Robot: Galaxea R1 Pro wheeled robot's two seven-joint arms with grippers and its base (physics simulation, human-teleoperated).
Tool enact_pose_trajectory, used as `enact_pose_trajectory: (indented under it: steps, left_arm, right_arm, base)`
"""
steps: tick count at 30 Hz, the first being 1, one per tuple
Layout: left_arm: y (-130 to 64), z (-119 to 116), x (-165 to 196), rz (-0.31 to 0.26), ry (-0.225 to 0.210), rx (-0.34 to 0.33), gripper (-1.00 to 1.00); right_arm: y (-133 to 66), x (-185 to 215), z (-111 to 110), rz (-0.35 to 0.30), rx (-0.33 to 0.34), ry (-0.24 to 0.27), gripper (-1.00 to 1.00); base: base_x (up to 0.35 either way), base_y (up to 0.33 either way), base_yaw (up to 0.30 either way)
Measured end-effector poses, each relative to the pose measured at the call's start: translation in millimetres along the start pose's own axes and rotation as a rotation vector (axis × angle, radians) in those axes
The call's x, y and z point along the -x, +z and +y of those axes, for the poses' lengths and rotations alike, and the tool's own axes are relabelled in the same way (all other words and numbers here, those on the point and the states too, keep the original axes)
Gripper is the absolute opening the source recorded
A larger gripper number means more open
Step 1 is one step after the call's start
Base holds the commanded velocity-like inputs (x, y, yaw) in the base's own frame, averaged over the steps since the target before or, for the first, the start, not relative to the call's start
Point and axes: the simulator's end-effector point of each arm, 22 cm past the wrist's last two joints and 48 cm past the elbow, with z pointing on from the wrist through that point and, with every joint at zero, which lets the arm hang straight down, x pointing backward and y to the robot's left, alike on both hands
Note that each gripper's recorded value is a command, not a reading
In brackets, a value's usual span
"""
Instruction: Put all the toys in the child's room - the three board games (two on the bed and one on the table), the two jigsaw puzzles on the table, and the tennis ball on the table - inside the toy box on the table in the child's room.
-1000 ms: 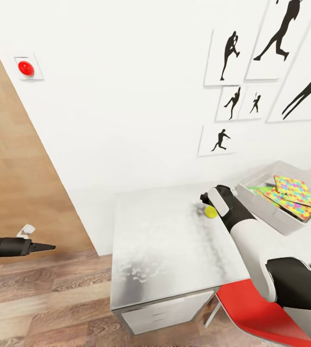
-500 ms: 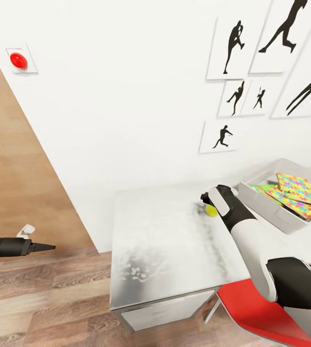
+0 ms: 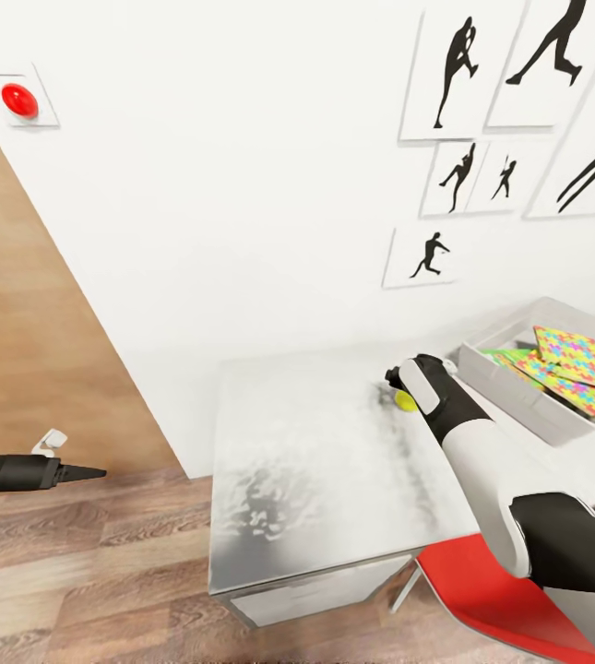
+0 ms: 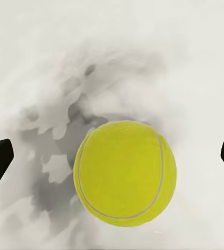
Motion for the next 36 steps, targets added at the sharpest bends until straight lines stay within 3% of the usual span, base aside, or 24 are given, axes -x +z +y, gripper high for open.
enact_pose_trajectory:
  steps: [36]
  left_arm:
    - [14.5,17,-15,0.033,-0.039,-0.001,1.0]
  right_arm:
    - [28.8,-29,-5,0.048,-0.023,-0.011,1.0]
  base:
    - [0.0,0.0,0.0]
